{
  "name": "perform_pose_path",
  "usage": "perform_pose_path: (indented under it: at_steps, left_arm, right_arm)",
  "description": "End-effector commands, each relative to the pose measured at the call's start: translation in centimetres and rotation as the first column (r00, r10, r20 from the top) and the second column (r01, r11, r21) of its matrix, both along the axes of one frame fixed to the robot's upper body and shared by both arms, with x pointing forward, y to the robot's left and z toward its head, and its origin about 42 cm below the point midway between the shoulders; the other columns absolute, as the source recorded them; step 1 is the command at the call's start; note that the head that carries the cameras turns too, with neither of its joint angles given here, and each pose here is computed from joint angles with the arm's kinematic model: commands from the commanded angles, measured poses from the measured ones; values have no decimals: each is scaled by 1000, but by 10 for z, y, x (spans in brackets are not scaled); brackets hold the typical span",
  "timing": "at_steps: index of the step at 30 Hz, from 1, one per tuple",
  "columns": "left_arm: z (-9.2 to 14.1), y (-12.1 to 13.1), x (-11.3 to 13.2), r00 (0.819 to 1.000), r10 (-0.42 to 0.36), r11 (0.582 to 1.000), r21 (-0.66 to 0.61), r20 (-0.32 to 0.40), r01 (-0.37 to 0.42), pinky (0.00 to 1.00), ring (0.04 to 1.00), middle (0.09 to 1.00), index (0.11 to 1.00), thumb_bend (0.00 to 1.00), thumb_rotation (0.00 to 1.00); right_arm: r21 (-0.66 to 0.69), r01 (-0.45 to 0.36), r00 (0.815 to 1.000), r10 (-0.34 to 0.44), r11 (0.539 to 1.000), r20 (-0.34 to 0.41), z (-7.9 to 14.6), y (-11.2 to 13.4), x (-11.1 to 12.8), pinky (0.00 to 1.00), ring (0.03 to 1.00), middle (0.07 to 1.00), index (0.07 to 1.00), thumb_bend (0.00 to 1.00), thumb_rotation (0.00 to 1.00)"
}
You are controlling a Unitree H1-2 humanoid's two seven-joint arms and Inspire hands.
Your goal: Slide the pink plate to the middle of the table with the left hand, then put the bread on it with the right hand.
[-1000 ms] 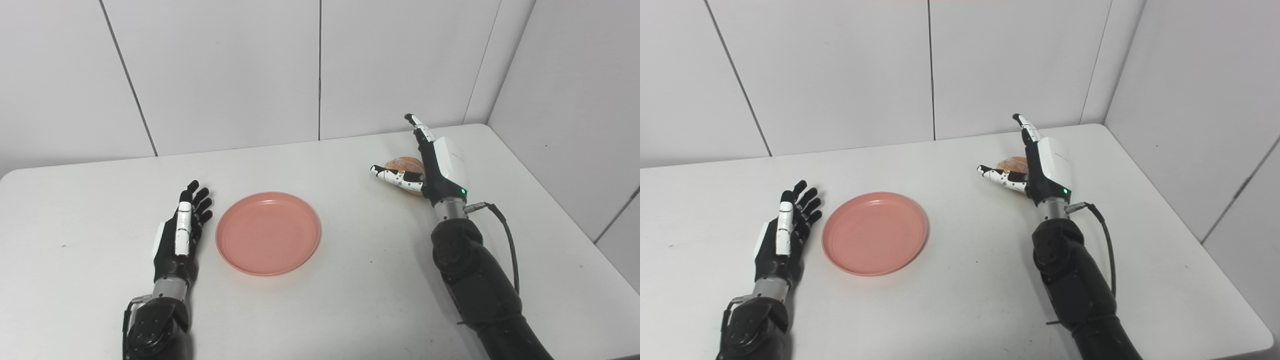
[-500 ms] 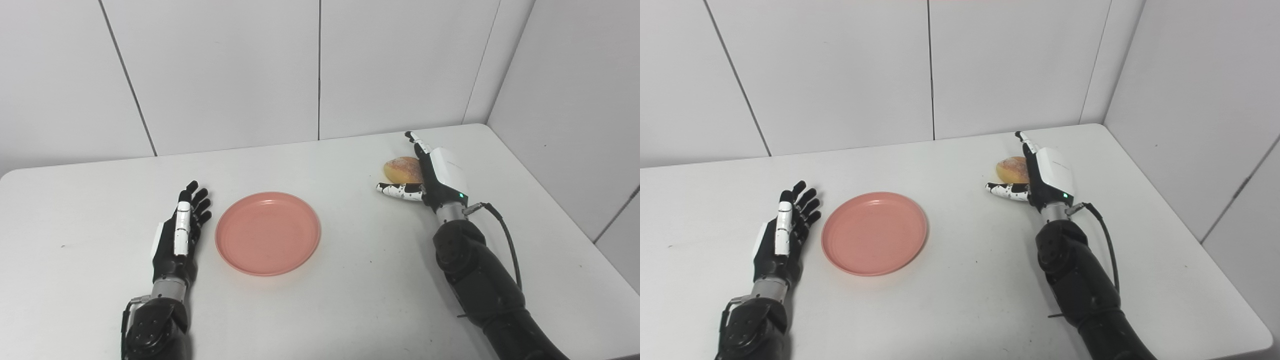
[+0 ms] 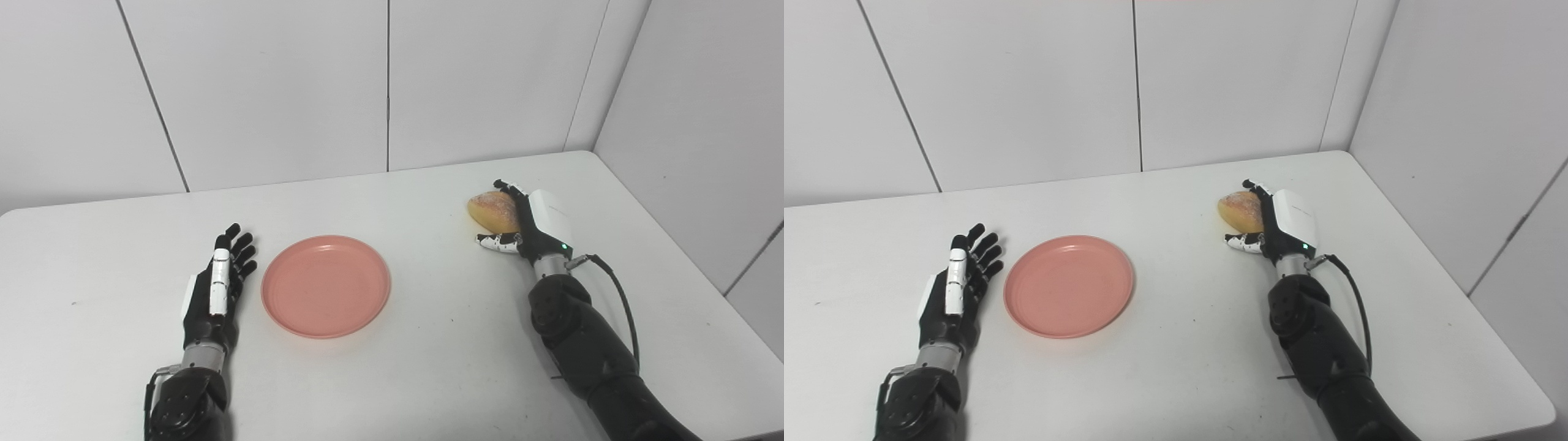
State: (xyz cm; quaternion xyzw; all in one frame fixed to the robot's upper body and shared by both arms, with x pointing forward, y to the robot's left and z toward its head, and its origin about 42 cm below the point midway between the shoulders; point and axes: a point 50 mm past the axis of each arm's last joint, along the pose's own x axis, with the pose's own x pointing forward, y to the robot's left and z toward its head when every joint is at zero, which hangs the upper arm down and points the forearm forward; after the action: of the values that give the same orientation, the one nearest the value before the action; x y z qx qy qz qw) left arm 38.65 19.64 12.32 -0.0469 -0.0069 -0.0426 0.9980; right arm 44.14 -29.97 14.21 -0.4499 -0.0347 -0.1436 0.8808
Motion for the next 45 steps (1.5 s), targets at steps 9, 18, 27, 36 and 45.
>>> perform_pose_path:
  at_steps: [9, 18, 27, 36, 45]
  left_arm:
    - [10, -5, 4, 999, -7, 1000, -11, 34, 7, 902, 916, 908, 903, 559, 1000]
    - [11, -7, 4, 999, -8, 1000, -10, 32, 8, 899, 914, 909, 903, 556, 1000]
    - [12, -14, 4, 1000, -13, 1000, 11, 22, 13, 902, 919, 911, 905, 562, 1000]
    - [13, -25, 4, 1000, -8, 1000, -18, 15, 8, 915, 932, 921, 910, 550, 1000]
    - [12, -36, 5, 999, -17, 999, -31, 31, 18, 930, 936, 927, 923, 551, 1000]
  right_arm:
    - [-2, -16, 980, 16, 1000, 197, 35, -1, 12, 389, 532, 644, 691, 398, 0]
    - [9, -23, 971, 20, 1000, 236, 36, -1, 11, 370, 515, 623, 674, 412, 0]
    - [47, -106, 941, 85, 993, 328, 53, 16, 6, 396, 523, 593, 644, 421, 0]
    - [96, -321, 891, 265, 942, 370, 82, 67, -18, 354, 471, 582, 644, 457, 0]
    - [97, -489, 828, 426, 867, 366, 92, 109, -44, 353, 456, 489, 637, 538, 0]
